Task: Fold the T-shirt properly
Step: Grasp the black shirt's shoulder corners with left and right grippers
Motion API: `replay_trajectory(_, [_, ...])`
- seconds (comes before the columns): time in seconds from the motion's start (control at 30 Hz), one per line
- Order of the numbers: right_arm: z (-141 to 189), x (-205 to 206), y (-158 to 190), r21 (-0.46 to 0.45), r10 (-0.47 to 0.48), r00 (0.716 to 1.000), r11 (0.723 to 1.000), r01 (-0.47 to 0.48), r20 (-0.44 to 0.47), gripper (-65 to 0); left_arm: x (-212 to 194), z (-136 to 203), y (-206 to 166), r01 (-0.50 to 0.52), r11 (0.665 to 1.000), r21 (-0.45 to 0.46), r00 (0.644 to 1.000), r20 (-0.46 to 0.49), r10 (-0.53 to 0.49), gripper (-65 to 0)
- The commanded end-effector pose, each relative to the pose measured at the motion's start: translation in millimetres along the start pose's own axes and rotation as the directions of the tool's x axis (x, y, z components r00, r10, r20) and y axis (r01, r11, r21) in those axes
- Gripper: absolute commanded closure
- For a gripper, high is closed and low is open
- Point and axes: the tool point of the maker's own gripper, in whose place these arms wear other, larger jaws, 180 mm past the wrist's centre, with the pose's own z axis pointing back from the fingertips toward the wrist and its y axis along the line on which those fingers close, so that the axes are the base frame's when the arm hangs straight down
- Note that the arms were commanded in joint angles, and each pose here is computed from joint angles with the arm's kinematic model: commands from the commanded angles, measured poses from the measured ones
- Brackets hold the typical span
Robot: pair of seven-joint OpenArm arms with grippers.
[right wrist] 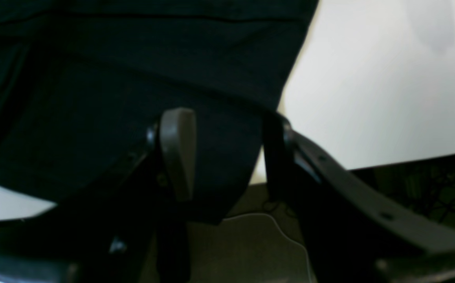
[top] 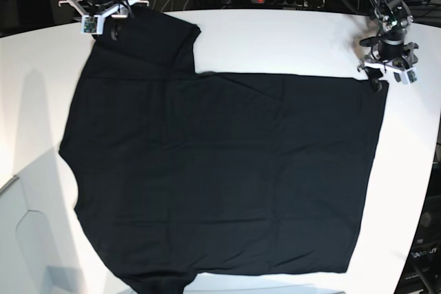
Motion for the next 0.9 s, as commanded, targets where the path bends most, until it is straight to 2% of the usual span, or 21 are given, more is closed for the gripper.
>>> replay_trajectory(0.0, [3.4, 6.1, -0.7, 0.001, 0.004, 1.000, 1.000, -0.004, 0.026, -28.4, 15.3, -1.5, 1.5, 0.016, 1.000, -0.002, 0.999, 0.038, -0.016, -42.5])
replay_trajectory(0.07, [3.4, 6.1, -0.7, 0.001, 0.004, 1.000, 1.000, -0.004, 0.026, -28.4, 16.4, -2.1, 1.0, 0.015, 1.000, -0.003, 0.999, 0.041, -0.015, -40.7])
replay_trajectory(0.33, [3.4, 6.1, -1.3, -0.001, 0.004, 1.000, 1.000, -0.004, 0.026, -28.4, 18.4, -2.6, 0.4, 0.011, 1.000, -0.005, 0.999, 0.047, -0.011, -22.3])
replay_trajectory(0.6, [3.5, 6.7, -1.3, -0.001, 0.004, 1.000, 1.000, -0.004, 0.027, -28.4, 17.6, -2.7, 0.5, 0.014, 1.000, -0.004, 0.999, 0.043, -0.014, -0.2])
replay_trajectory(0.77, [4.0, 7.9, -1.9, -0.004, 0.005, 0.999, 1.000, -0.005, 0.033, -28.6, 19.8, -0.3, 1.4, 0.014, 1.000, -0.003, 0.999, 0.050, -0.014, -0.2])
replay_trajectory(0.87, [4.6, 6.9, -2.7, -0.006, 0.007, 1.000, 1.000, -0.007, 0.030, -32.2, 18.3, 0.8, 3.2, 0.015, 1.000, 0.000, 0.999, 0.047, -0.015, -0.1])
